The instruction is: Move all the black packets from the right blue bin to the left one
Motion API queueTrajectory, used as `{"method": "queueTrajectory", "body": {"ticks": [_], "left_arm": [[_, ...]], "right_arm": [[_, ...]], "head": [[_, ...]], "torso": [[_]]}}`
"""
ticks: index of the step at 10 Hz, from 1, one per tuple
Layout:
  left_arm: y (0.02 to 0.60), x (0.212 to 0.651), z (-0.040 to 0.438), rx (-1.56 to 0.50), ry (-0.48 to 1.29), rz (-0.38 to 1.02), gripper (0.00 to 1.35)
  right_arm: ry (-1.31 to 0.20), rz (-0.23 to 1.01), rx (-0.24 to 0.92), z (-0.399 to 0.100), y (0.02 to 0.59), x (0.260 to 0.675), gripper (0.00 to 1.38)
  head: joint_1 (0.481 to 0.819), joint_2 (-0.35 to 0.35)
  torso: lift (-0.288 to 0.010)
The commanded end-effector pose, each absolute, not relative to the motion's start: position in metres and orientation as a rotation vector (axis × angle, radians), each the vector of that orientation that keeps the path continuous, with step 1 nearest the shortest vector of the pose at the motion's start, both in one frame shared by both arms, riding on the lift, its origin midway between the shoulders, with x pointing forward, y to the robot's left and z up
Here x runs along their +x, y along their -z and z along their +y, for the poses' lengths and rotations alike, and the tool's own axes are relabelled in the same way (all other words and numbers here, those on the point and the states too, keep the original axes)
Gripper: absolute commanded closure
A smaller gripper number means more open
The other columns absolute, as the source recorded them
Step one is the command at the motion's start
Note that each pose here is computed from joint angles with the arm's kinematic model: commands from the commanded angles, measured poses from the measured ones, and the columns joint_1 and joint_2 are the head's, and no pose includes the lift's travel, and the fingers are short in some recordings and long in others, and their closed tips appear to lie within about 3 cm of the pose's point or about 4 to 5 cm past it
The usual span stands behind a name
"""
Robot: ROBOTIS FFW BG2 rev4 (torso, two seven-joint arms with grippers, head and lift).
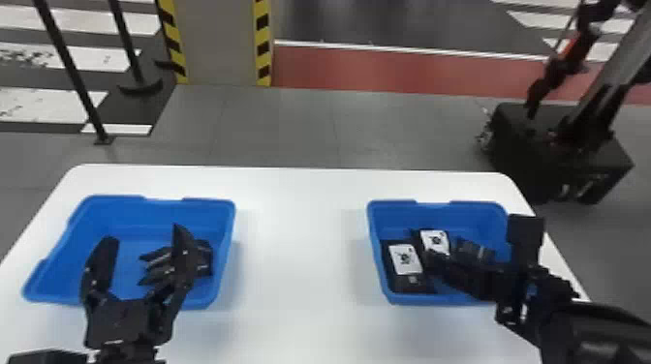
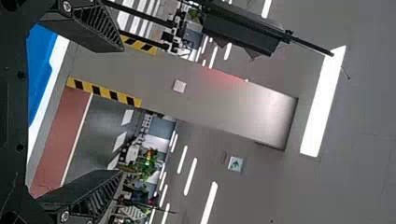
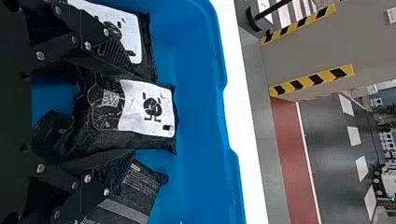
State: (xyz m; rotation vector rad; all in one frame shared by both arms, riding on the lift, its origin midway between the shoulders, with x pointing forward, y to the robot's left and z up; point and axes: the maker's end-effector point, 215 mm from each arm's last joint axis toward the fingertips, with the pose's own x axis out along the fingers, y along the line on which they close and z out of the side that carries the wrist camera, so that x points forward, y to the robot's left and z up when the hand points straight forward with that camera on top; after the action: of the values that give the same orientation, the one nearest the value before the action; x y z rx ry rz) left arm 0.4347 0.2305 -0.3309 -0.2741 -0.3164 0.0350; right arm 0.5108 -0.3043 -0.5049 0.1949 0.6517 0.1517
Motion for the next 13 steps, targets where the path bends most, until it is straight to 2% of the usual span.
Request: {"method": "queueTrajectory", "body": {"ticks": [1,2,3,6,7,8,9,11,13], "left_arm": [[0.332,0.434,0.230,-0.275,-0.034,-0.315,0.09],[0.331,0.435,0.230,-0.276,-0.034,-0.317,0.09],[0.331,0.435,0.230,-0.276,-0.033,-0.317,0.09],[0.331,0.435,0.231,-0.282,-0.037,-0.317,0.10],[0.330,0.437,0.230,-0.288,-0.037,-0.319,0.10],[0.327,0.439,0.230,-0.288,-0.034,-0.324,0.10],[0.325,0.440,0.229,-0.289,-0.032,-0.329,0.10],[0.323,0.444,0.229,-0.323,-0.037,-0.333,0.10],[0.316,0.454,0.220,-0.389,-0.017,-0.340,0.10]], "right_arm": [[-0.159,0.712,0.215,-0.303,0.519,0.505,0.85],[-0.175,0.717,0.232,-0.299,0.521,0.505,1.14],[-0.187,0.700,0.231,-0.295,0.514,0.505,1.24],[-0.229,0.576,0.217,-0.286,0.485,0.506,1.24],[-0.259,0.478,0.222,-0.282,0.469,0.510,1.24],[-0.317,0.453,0.254,-0.273,0.468,0.507,1.24],[-0.358,0.354,0.222,-0.270,0.445,0.508,1.24],[-0.509,0.220,0.193,-0.230,0.386,0.515,1.24],[-0.652,0.138,0.175,-0.183,0.339,0.536,1.24]], "head": [[0.695,-0.087],[0.695,-0.086],[0.695,-0.083],[0.695,-0.070],[0.695,-0.068],[0.695,-0.063],[0.695,-0.052],[0.695,-0.042],[0.695,0.008]], "torso": [[-0.110],[-0.110],[-0.110],[-0.110],[-0.110],[-0.110],[-0.110],[-0.110],[-0.110]]}}
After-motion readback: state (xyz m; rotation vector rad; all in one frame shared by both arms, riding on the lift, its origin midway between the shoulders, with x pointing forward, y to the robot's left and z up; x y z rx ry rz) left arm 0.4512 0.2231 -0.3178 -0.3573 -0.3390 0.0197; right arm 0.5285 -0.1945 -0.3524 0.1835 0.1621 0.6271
